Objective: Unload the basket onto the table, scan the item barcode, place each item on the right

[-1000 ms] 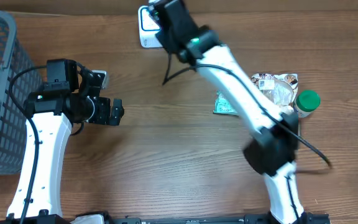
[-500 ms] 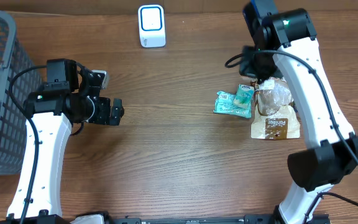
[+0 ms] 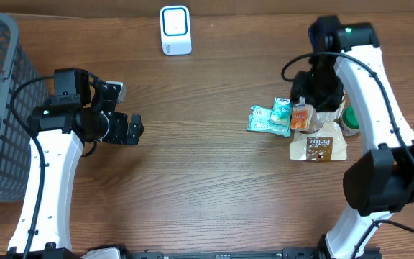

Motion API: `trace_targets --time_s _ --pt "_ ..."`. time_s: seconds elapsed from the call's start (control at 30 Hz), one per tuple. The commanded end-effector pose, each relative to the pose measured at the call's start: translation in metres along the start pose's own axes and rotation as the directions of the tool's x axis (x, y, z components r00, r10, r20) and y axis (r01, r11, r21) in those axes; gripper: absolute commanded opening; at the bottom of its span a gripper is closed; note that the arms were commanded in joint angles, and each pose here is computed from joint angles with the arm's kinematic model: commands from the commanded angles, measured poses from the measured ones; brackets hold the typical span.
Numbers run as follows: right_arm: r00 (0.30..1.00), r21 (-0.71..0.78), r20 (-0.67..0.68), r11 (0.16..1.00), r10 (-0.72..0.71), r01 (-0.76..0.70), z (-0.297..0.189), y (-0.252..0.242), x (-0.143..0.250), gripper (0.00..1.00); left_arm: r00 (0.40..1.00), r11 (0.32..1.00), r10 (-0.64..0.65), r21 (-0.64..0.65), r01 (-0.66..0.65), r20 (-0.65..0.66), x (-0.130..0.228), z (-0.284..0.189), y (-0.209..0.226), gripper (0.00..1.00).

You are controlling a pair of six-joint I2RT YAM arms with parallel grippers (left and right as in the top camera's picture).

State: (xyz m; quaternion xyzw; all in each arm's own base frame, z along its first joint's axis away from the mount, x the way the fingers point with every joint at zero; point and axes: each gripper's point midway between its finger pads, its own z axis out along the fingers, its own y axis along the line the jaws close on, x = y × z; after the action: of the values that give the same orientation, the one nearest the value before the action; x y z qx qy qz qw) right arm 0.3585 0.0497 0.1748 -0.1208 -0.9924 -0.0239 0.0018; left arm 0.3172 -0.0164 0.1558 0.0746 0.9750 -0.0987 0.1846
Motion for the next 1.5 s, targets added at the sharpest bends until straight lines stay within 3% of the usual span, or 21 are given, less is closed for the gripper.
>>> trace_targets --time_s 0.0,0.03,0.2,0.4,0.57,0.77,0.97,1.17,1.33,1.47 --pt "0.978 -0.126 0.199 0.988 -0.065 0.091 -0.087 0.026 0.017 0.91 1.0 1.0 0.021 0.003 -0.021 0.007 -0.002 -0.001 0.0 1.0" --pt "0.964 -0.163 0.258 0.98 -0.069 0.113 -0.109 0.034 0.021 1.0 1.0 1.0 0.021 0.003 -0.021 0.007 -0.002 -0.001 0.0 1.0" --pt "0.916 -0.33 0.392 0.916 -0.087 0.228 -0.173 0.06 0.054 1.0 1.0 1.0 0.021 0.003 -0.022 0.007 -0.002 -0.001 0.0 1.0" --pt "0.843 -0.265 0.529 0.925 -0.097 0.273 -0.209 0.035 0.076 1.0 1.0 1.0 0.021 0.003 -0.022 0.007 -0.002 -0.001 0.0 0.99" --pt "0.719 -0.188 0.694 0.953 -0.043 0.238 -0.252 0.001 0.093 1.0 1.0 1.0 0.021 0.003 -0.021 0.007 -0.002 -0.001 0.0 1.0" --pt "0.452 -0.166 0.891 0.96 0.049 0.224 -0.291 -0.024 0.084 1.0 1.0 1.0 0.021 0.003 -0.022 0.007 -0.002 -0.001 0.0 0.99" --pt "0.255 -0.175 0.96 0.961 0.118 0.213 -0.26 -0.042 0.075 1.0 1.0 1.0 0.021 0.003 -0.021 0.007 -0.002 -0.001 0.0 1.0" --pt "-0.008 -0.183 0.981 0.945 0.193 0.273 -0.203 -0.049 0.081 1.0 1.0 1.0 0.021 0.003 -0.021 0.007 -0.002 -0.001 0.0 1.0" --pt "-0.083 -0.186 0.972 0.939 0.218 0.29 -0.141 -0.055 0.091 1.0 1.0 1.0 0.021 0.003 -0.022 0.007 -0.002 -0.001 0.0 0.99" --pt "-0.089 -0.182 0.972 0.94 0.216 0.29 -0.097 -0.06 0.097 1.0 1.0 1.0 0.021 0.003 -0.021 0.007 -0.002 -0.001 0.0 1.0"
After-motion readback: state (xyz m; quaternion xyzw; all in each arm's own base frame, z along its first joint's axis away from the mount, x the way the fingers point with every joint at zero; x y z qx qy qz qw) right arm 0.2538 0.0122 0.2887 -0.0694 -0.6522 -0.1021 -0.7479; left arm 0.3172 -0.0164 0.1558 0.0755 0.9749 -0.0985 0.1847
